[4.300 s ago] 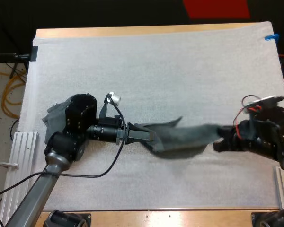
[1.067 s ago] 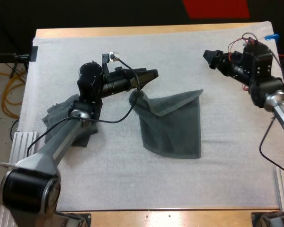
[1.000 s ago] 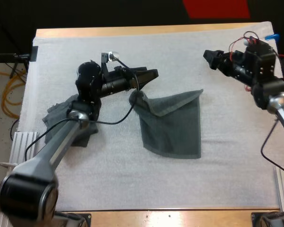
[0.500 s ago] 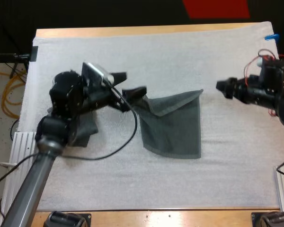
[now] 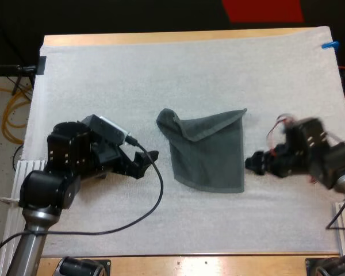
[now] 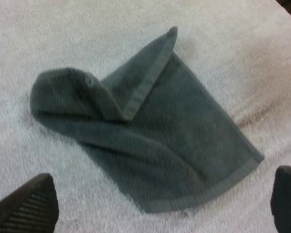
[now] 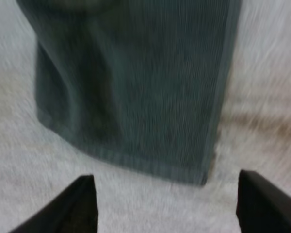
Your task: Pick towel from pile fold and stack
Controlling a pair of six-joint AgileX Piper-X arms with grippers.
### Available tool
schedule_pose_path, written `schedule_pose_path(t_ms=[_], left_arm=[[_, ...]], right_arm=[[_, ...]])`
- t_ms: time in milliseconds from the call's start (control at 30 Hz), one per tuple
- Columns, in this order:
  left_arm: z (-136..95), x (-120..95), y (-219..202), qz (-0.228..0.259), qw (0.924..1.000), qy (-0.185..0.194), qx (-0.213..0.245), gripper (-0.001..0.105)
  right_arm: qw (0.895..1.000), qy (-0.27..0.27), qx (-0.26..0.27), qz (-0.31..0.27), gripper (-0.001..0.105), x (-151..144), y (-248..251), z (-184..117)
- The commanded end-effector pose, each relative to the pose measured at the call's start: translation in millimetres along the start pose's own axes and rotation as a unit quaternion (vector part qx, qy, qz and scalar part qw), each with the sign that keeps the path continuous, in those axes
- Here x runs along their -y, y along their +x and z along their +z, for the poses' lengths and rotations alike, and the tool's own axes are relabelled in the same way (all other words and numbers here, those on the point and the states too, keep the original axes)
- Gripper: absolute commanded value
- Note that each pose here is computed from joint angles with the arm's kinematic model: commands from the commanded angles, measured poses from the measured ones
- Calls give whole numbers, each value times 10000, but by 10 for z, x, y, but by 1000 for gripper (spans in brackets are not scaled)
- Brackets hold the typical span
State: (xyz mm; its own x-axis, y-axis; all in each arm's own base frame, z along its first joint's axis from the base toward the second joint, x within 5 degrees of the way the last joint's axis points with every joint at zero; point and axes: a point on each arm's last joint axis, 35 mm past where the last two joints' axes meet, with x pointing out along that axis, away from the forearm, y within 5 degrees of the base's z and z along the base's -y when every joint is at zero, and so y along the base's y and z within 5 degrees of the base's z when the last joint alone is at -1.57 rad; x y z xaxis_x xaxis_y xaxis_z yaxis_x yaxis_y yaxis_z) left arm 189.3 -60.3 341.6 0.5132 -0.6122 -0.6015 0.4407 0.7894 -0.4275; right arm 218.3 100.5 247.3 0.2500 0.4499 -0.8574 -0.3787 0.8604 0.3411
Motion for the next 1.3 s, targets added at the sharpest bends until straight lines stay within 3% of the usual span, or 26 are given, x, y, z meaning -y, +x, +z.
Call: schedule_pose_path(t_ms=[0, 200, 400, 533, 633, 800, 833, 1033, 1167, 1267], left_arm=[[-36, -2, -17, 54, 10000, 9, -16, 85], [-110, -26, 8, 68, 9999, -90, -120, 85], [-129, -28, 7, 79, 9997, -135, -201, 85], [-144, -30, 7, 88, 9995, -171, -265, 85], [-158, -31, 6, 96, 9992, -203, -323, 85], [-160, -31, 6, 96, 9992, -207, -330, 85], [-160, -31, 6, 96, 9992, -207, -330, 85], [-160, -31, 6, 96, 9992, -207, -330, 85], [-160, -31, 6, 96, 9992, -207, -330, 85], [-160, -31, 6, 96, 9992, -207, -330, 85]], right_arm=[[9998, 142, 74, 101, 59, 1, 102, -27], [9959, 771, -175, 441, 59, 121, 584, -208], [9884, 1040, -661, 883, 59, 196, 900, -256], [9852, 1168, -923, 846, 55, 250, 1046, -299], [9829, 1228, -1058, 873, 43, 272, 1115, -324], [9788, 1283, -1042, 1209, 0, 253, 1129, -304], [9778, 1294, -1057, 1262, 0, 242, 1130, -304], [9730, 989, -1423, 1526, 0, -93, 1215, -391], [9684, 468, -1541, 1902, 0, -627, 1325, -504], [9635, 311, -1284, 2327, 0, -1001, 1361, -533]])
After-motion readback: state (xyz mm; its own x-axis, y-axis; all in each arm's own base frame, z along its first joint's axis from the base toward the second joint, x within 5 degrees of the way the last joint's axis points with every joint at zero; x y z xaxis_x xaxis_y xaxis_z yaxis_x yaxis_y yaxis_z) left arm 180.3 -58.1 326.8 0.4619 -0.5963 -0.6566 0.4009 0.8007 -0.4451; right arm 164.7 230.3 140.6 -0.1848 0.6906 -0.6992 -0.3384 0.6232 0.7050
